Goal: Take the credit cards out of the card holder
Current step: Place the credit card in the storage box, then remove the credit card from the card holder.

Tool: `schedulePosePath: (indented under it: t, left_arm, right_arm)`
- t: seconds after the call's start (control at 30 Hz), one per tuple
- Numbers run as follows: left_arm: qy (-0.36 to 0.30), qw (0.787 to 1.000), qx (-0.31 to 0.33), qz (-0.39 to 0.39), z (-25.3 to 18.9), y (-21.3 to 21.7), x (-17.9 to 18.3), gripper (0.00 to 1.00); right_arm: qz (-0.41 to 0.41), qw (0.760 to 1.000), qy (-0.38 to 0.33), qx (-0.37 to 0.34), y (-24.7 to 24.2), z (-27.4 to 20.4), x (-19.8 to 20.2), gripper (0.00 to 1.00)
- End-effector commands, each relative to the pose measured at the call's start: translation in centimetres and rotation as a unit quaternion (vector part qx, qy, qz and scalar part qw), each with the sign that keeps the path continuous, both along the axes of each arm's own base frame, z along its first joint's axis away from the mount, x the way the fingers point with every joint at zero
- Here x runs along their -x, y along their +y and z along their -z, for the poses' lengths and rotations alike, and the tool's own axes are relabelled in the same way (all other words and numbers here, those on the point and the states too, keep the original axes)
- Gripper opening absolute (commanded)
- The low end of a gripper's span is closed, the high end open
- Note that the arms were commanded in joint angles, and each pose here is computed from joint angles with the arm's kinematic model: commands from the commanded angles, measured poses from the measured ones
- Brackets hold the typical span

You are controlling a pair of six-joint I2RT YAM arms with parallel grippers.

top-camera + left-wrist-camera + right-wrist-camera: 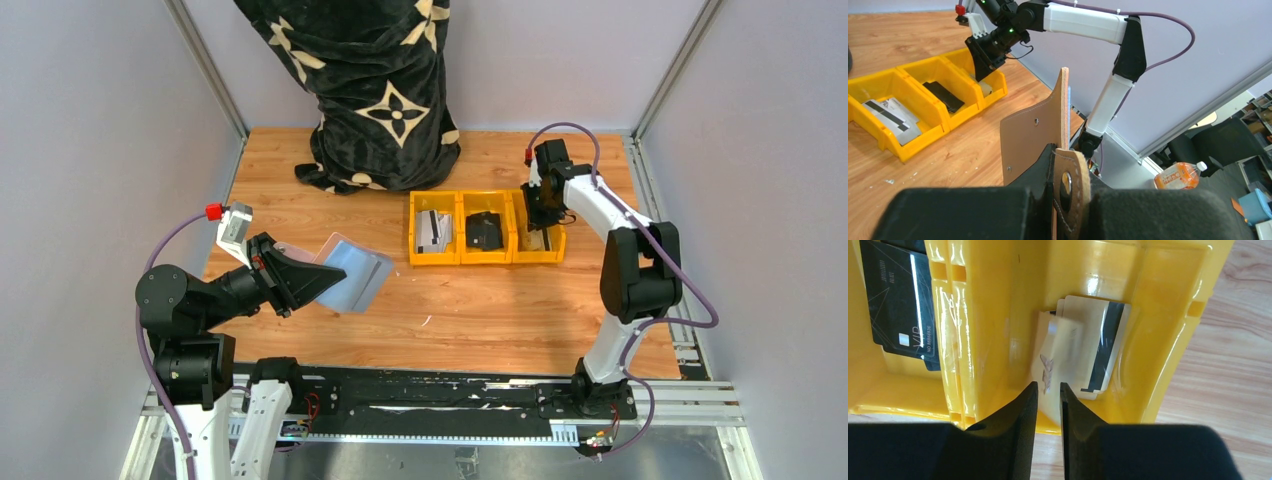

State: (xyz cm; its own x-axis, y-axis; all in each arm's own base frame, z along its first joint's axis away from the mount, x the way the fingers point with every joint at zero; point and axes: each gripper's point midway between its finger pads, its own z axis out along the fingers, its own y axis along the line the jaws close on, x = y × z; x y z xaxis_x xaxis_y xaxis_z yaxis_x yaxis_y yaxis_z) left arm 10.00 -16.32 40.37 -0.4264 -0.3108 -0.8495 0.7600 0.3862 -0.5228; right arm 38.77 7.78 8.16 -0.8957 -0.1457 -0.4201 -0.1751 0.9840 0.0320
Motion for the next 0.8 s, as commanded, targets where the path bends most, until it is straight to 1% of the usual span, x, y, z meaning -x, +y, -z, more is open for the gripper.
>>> schedulePosePath:
  t: [0.0,0.03,0.13,0.23,0.3,0.33,0.37,0.4,0.43,0.47,0.53,0.57,0.63,0.67,0.7,0.77]
  left_arm:
    - [-0.020,1.000,-0.003,0.007,-0.7,-0.1,0.4,0.00]
    - [-0.020,1.000,-0.003,0.007,-0.7,-0.1,0.4,0.00]
    - [-0.017,1.000,-0.002,0.006,-0.6,-0.1,0.3,0.00]
    - [-0.017,1.000,0.000,0.006,-0.7,-0.1,0.3,0.00]
    - [-0.016,1.000,0.003,0.008,-0.8,-0.1,0.4,0.00]
    - [-0.016,1.000,0.003,0.008,-0.9,-0.1,0.4,0.00]
    - [-0.015,1.000,0.004,0.009,-0.9,-0.2,0.4,0.00]
    - [-0.012,1.000,0.007,0.010,-0.9,-0.2,0.4,0.00]
    - [-0.008,1.000,0.009,0.013,-0.9,-0.2,0.4,0.00]
    - [-0.007,1.000,0.010,0.016,-0.9,-0.3,0.5,0.00]
    - [0.001,1.000,0.012,0.020,-0.8,-0.3,0.5,0.00]
    - [0.005,1.000,0.013,0.022,-0.7,-0.3,0.5,0.00]
    - [0.014,0.999,0.015,0.030,-0.5,-0.4,0.6,0.00]
    - [0.017,0.999,0.015,0.034,-0.4,-0.5,0.7,0.00]
    - [0.020,0.999,0.015,0.039,-0.4,-0.5,0.8,0.00]
    - [0.025,0.999,0.017,0.044,-0.4,-0.6,1.0,0.00]
  right_arm:
    - [0.020,0.999,-0.017,0.019,-1.1,-2.0,0.2,0.28]
    - [0.026,0.999,-0.033,0.031,-1.5,-2.9,0.0,0.31]
    - [0.028,0.995,-0.085,0.038,-1.5,-6.6,-0.4,0.38]
    - [0.027,0.989,-0.142,0.037,-0.9,-11.3,-0.1,0.43]
    - [0.001,0.983,-0.184,0.004,1.2,-14.7,0.6,0.46]
    - [-0.027,0.977,-0.210,-0.033,3.1,-16.7,1.3,0.50]
    - [-0.063,0.967,-0.235,-0.082,5.5,-18.7,2.1,0.57]
    - [-0.118,0.949,-0.252,-0.151,8.7,-20.7,3.8,0.66]
    - [-0.152,0.926,-0.280,-0.201,10.8,-22.9,5.1,0.73]
    - [-0.204,0.895,-0.296,-0.266,13.5,-25.1,7.1,0.76]
    - [-0.307,0.815,-0.322,-0.373,17.6,-29.7,12.0,0.78]
    - [-0.365,0.769,-0.322,-0.416,19.2,-31.6,15.3,0.78]
    - [-0.444,0.700,-0.320,-0.458,21.1,-33.8,19.8,0.79]
    - [-0.475,0.673,-0.317,-0.469,22.0,-34.3,21.6,0.79]
    - [-0.503,0.651,-0.310,-0.476,22.7,-34.4,23.3,0.80]
    - [-0.547,0.617,-0.290,-0.487,24.1,-34.1,26.1,0.80]
